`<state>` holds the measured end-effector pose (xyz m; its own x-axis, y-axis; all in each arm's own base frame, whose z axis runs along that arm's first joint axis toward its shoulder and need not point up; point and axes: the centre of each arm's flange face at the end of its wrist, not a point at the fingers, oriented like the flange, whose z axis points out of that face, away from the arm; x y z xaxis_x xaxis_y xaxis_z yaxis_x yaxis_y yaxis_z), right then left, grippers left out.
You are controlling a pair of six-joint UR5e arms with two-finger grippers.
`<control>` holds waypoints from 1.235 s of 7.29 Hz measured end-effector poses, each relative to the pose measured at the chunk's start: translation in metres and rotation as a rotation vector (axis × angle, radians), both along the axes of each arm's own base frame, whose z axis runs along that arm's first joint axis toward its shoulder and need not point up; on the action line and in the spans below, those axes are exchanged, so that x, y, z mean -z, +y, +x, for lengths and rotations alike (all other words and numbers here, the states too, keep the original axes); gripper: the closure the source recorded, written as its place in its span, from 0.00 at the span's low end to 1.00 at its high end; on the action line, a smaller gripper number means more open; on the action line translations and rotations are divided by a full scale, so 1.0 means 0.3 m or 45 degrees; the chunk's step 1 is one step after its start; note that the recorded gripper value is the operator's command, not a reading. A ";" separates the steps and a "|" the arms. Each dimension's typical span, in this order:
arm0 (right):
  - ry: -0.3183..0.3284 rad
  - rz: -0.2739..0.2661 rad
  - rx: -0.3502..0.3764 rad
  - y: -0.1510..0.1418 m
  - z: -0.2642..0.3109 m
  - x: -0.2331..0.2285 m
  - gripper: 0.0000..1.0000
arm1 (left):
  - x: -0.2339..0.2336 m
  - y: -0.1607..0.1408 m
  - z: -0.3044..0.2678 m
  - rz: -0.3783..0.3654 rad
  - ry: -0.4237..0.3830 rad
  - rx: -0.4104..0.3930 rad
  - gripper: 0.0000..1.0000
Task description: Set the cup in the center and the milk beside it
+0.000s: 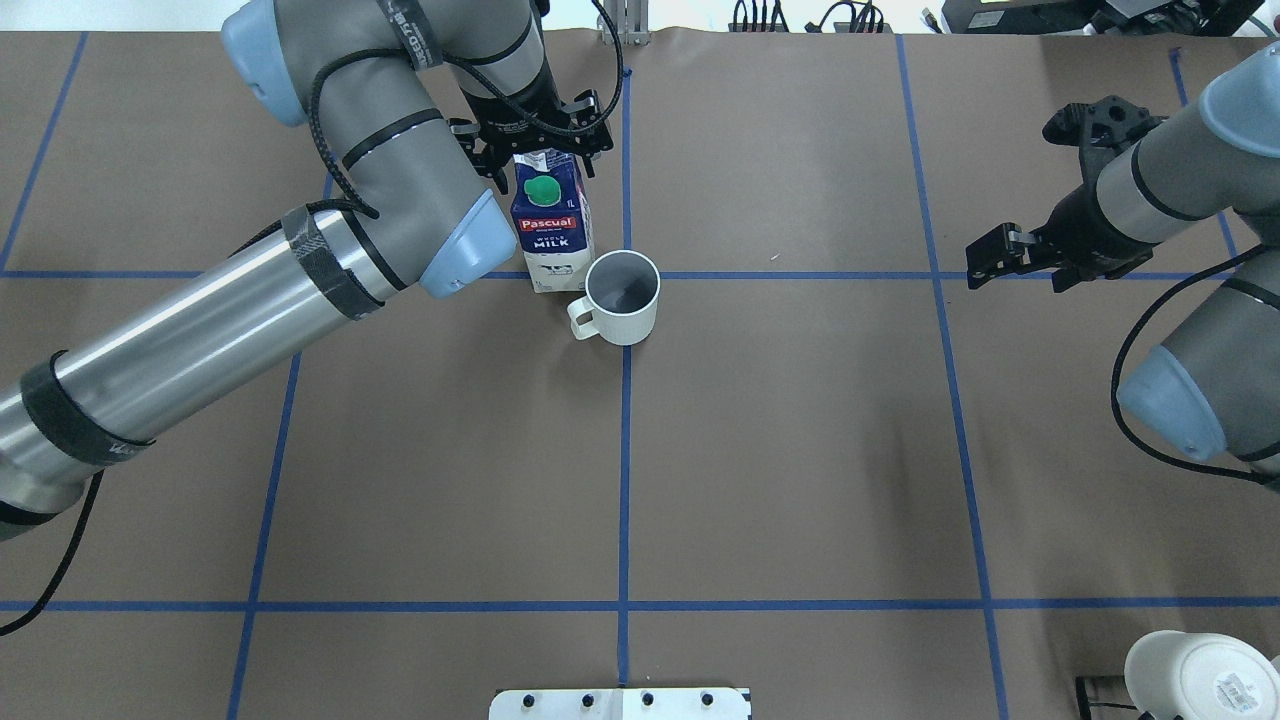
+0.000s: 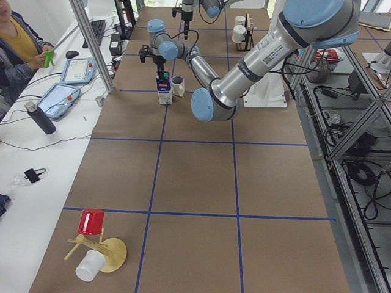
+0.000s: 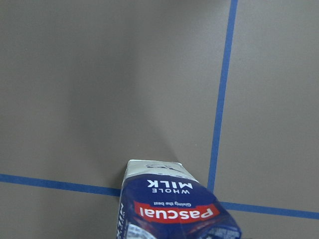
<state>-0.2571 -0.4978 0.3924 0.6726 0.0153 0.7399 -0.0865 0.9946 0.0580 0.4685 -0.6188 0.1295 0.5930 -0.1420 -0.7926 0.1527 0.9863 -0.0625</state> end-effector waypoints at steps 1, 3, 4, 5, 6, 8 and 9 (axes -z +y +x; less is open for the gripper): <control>0.000 0.000 -0.004 -0.003 0.005 0.001 0.00 | 0.025 -0.003 -0.043 0.018 0.017 0.015 0.02; 0.000 0.001 -0.013 -0.015 0.029 -0.004 0.00 | -0.004 0.015 -0.236 0.067 0.052 0.066 0.02; -0.001 0.004 -0.008 -0.025 0.058 -0.013 0.00 | -0.117 0.072 -0.353 0.108 0.041 0.061 0.02; 0.005 0.010 0.006 -0.041 0.105 -0.028 0.00 | -0.258 0.133 -0.489 0.178 0.001 0.027 0.02; 0.012 0.013 0.016 -0.058 0.157 -0.039 0.00 | -0.410 0.191 -0.624 0.248 -0.057 -0.024 0.02; 0.026 -0.010 -0.013 -0.080 0.263 -0.073 0.00 | -0.791 0.322 -0.920 0.365 -0.216 -0.176 0.02; 0.041 -0.040 -0.053 -0.079 0.339 -0.127 0.00 | -0.972 0.386 -1.062 0.410 -0.290 -0.266 0.02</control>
